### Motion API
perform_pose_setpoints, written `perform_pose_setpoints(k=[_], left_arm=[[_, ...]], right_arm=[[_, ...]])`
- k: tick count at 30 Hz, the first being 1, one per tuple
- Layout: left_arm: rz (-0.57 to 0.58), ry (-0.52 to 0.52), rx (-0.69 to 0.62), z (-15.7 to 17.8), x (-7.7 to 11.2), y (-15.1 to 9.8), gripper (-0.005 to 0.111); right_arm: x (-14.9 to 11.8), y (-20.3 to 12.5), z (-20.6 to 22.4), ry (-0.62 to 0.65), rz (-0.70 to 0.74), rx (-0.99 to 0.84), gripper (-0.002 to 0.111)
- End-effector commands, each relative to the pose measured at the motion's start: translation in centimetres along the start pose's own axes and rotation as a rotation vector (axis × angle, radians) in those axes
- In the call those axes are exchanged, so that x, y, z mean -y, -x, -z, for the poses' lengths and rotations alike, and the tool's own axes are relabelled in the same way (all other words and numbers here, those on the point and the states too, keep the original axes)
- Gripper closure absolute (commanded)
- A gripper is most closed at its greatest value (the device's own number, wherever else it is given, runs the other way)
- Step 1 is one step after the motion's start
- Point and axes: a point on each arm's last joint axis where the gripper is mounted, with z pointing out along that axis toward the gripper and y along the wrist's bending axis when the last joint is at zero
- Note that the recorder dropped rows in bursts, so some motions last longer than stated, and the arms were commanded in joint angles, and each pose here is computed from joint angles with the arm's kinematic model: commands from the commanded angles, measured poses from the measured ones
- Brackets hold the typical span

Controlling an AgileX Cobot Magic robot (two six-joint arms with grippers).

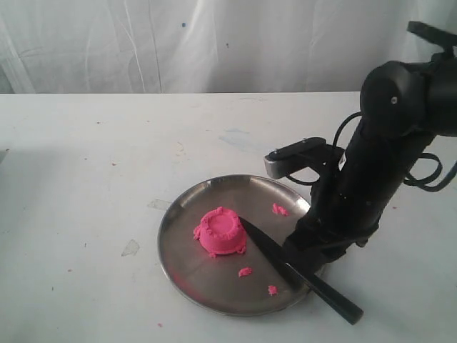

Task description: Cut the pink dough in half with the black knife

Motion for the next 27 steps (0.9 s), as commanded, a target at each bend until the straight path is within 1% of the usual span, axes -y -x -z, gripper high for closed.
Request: perform_pose_setpoints(k=[1,5,10,27], left_arm=[[0.006,-0.009,-0.013,0.0,0.1,-0.2,0.107],[0.006,-0.009,-0.013,0.0,0.1,-0.2,0.107],[0.006,-0.009,-0.013,0.0,0.1,-0.2,0.107],[0.006,-0.009,-0.013,0.0,0.1,-0.2,0.107]], right_arm=[[-1.0,-0.4,2.3,0.036,-0.016,0.086,0.064],[-1.4,-0.9,4.0,0.030,-0.007,0.148,0.064],[-1.6,-1.1,5.0,0.021,-0.001,0.192,0.064],[-1.5,-0.7,5.1,0.007,-0.002,0.236,0.064]])
